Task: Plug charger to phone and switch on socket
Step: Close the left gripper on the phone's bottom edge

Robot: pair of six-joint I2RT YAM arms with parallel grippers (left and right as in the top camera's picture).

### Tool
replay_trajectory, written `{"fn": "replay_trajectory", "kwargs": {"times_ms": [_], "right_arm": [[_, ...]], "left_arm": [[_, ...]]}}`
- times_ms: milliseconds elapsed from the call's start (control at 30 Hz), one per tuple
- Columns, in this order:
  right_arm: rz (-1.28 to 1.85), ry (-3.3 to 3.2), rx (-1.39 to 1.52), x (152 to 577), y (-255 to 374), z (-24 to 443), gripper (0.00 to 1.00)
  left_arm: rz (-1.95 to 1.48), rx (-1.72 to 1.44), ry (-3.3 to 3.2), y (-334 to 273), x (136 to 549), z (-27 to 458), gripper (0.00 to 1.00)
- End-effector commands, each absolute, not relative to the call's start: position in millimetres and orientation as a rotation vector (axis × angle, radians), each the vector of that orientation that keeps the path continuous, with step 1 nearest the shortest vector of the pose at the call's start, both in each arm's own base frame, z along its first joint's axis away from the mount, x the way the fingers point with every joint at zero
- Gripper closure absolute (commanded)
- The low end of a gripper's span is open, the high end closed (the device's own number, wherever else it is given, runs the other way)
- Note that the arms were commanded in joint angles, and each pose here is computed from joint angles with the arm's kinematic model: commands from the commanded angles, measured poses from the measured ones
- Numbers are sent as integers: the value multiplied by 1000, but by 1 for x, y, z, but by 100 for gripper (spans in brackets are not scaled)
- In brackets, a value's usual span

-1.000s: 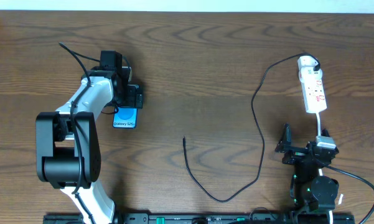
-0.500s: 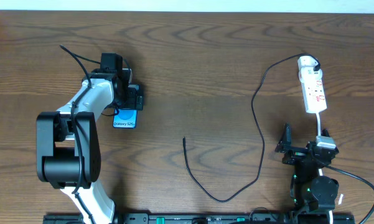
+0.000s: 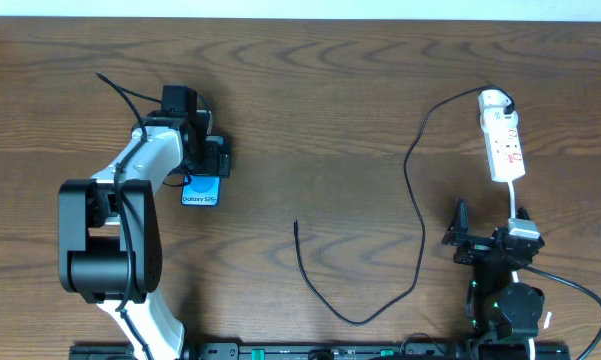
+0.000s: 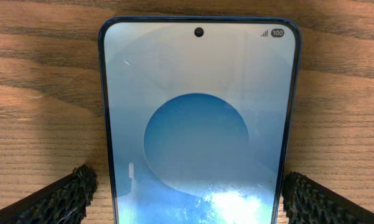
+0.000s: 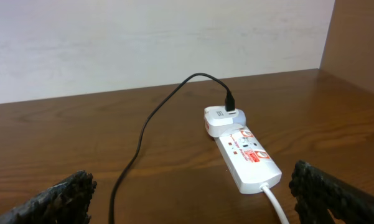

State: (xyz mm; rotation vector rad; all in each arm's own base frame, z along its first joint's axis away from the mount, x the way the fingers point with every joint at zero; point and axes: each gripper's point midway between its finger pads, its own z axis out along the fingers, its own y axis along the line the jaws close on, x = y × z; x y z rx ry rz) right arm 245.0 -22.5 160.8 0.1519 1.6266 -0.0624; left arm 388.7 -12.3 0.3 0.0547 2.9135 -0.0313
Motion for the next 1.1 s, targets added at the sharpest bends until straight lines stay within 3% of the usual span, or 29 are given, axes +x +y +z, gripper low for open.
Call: {"fn": "replay_trajectory", "kwargs": {"times_ms": [0, 1067], "right_arm": [[-52, 1624, 161, 245, -22, 160, 1], [-52, 1624, 161, 245, -22, 160, 1]], "left_arm": [[-18, 77, 2937, -12, 384, -7, 2], [-15, 84, 2963, -12, 378, -8, 2]]}}
